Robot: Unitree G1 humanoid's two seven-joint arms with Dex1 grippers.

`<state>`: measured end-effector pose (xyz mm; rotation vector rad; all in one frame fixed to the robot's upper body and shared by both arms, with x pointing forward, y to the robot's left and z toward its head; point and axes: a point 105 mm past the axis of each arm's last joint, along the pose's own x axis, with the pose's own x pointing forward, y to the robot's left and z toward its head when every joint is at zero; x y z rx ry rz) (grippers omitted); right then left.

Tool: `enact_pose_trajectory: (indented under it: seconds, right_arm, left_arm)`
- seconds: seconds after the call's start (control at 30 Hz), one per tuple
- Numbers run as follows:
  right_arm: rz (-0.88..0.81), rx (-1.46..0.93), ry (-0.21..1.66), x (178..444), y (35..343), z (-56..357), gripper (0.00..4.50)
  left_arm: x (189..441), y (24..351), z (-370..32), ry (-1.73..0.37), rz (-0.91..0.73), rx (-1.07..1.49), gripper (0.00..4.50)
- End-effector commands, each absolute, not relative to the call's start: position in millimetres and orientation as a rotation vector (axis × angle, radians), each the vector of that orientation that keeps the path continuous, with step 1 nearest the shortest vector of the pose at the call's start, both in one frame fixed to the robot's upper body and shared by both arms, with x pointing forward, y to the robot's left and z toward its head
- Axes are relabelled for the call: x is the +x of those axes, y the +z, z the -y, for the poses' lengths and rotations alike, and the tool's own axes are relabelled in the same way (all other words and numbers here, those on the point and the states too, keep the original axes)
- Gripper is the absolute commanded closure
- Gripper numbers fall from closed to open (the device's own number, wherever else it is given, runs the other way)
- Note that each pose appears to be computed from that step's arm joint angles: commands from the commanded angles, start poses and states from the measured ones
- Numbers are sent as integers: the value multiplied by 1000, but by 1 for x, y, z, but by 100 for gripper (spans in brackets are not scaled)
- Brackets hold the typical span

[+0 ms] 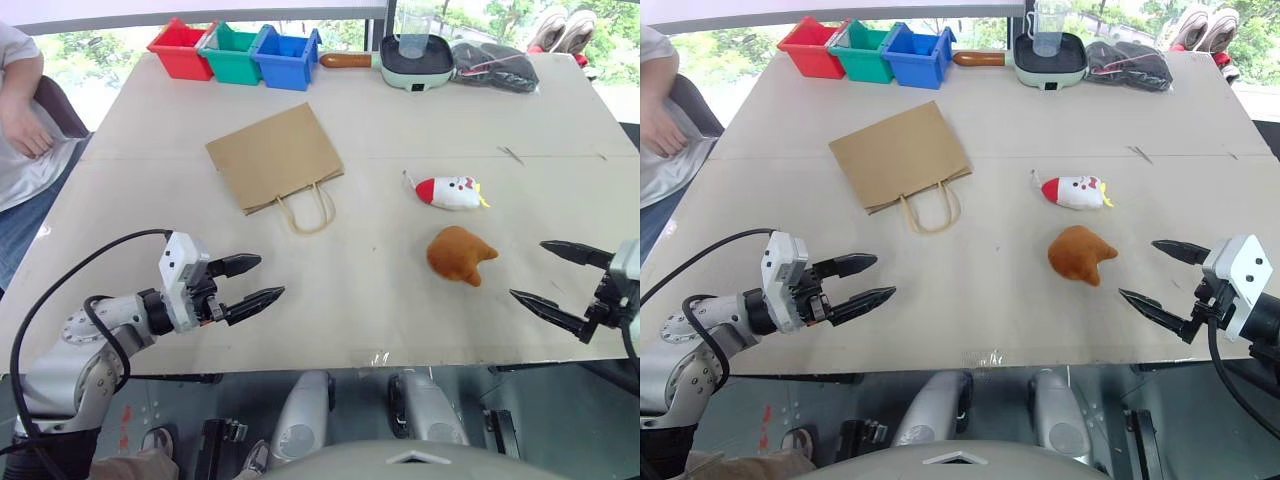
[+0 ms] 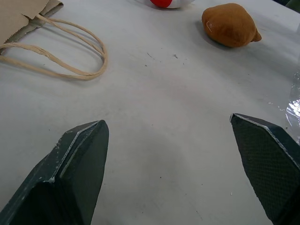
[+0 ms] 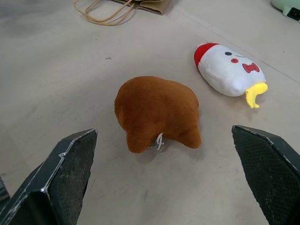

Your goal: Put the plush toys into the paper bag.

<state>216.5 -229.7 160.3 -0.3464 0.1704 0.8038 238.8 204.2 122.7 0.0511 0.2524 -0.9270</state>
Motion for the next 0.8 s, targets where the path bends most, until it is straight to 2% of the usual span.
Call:
enact_pose_trajectory:
  seconds: [0.03,0.17,0.33,0.4,0.57,0.8]
  right_arm:
    - [-114,-353,803,217,169,226,0]
    - [-31,-295,827,216,175,206,0]
    - [26,-194,934,206,184,172,0]
    - [9,-195,967,201,181,163,0]
    - [15,-181,982,195,179,148,0]
    - [17,-191,954,190,177,144,0]
  left_arm:
    - [245,144,-204,-904,-163,99,2]
    - [267,160,-213,-789,-86,131,2]
    - [302,162,-229,-696,-71,451,2]
    - [316,160,-232,-697,-55,646,2]
    - [342,156,-221,-750,25,923,2]
    - [363,136,-194,-832,119,1120,2]
